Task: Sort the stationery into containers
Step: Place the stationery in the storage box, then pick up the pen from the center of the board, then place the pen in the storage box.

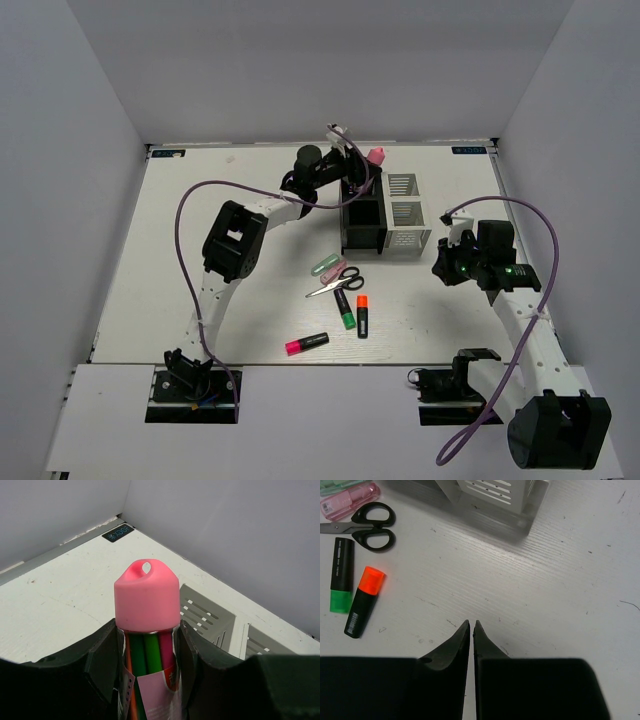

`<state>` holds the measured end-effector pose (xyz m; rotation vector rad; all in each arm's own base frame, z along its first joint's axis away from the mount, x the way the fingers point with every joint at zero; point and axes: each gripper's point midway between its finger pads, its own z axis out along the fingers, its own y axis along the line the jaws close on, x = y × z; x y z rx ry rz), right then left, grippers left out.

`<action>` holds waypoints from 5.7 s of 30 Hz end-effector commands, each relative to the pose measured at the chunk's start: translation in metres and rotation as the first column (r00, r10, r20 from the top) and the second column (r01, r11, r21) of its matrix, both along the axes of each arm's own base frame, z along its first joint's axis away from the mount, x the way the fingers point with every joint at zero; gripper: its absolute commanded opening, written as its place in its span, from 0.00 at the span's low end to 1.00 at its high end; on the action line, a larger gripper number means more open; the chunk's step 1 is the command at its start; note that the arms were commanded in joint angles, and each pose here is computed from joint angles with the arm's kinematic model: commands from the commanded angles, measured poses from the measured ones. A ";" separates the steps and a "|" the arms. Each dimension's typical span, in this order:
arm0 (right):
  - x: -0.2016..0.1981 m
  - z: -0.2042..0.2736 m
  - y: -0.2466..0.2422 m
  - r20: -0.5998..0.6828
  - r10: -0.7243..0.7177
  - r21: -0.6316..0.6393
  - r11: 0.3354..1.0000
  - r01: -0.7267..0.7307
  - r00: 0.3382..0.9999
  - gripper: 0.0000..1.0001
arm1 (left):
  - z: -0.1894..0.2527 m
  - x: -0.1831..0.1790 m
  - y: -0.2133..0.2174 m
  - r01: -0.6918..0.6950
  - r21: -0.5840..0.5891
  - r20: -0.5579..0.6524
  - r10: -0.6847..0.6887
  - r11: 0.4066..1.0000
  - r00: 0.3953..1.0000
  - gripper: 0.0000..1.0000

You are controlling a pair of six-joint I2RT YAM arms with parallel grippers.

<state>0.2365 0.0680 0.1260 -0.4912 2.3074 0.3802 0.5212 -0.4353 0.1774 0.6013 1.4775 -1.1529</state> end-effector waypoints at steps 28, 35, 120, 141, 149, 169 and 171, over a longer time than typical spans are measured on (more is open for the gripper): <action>-0.010 0.008 0.019 0.012 0.123 0.061 0.990 -0.123 0.992 0.90 | 0.108 -0.080 0.029 -0.107 0.181 0.070 0.096 0.978 0.993 0.00; -0.026 0.016 0.038 0.036 0.264 0.125 0.956 -0.266 0.964 0.00 | 0.049 -0.200 0.122 -0.129 0.714 -0.196 0.372 0.688 0.907 0.47; -0.030 0.001 0.044 -0.034 0.312 0.126 0.944 -0.306 0.949 0.49 | -0.134 -0.201 0.144 -0.087 0.804 -0.176 0.374 0.589 0.911 0.44; -0.031 0.003 0.045 -0.032 0.318 0.133 0.941 -0.312 0.948 0.49 | -0.180 -0.217 0.154 -0.034 0.894 -0.140 0.351 0.446 0.926 0.20; -0.032 0.003 0.046 -0.031 0.320 0.135 0.940 -0.313 0.947 0.49 | -0.114 -0.219 0.160 -0.115 0.854 -0.091 0.362 0.508 0.928 0.01; -0.033 0.006 0.047 -0.025 0.324 0.144 0.937 -0.318 0.946 0.50 | 0.057 -0.165 0.060 -0.169 0.590 0.047 0.176 0.790 0.983 0.01; -0.033 0.007 0.047 -0.023 0.324 0.145 0.937 -0.317 0.946 0.50 | 0.049 -0.155 0.048 -0.156 0.594 0.029 0.173 0.789 0.985 0.01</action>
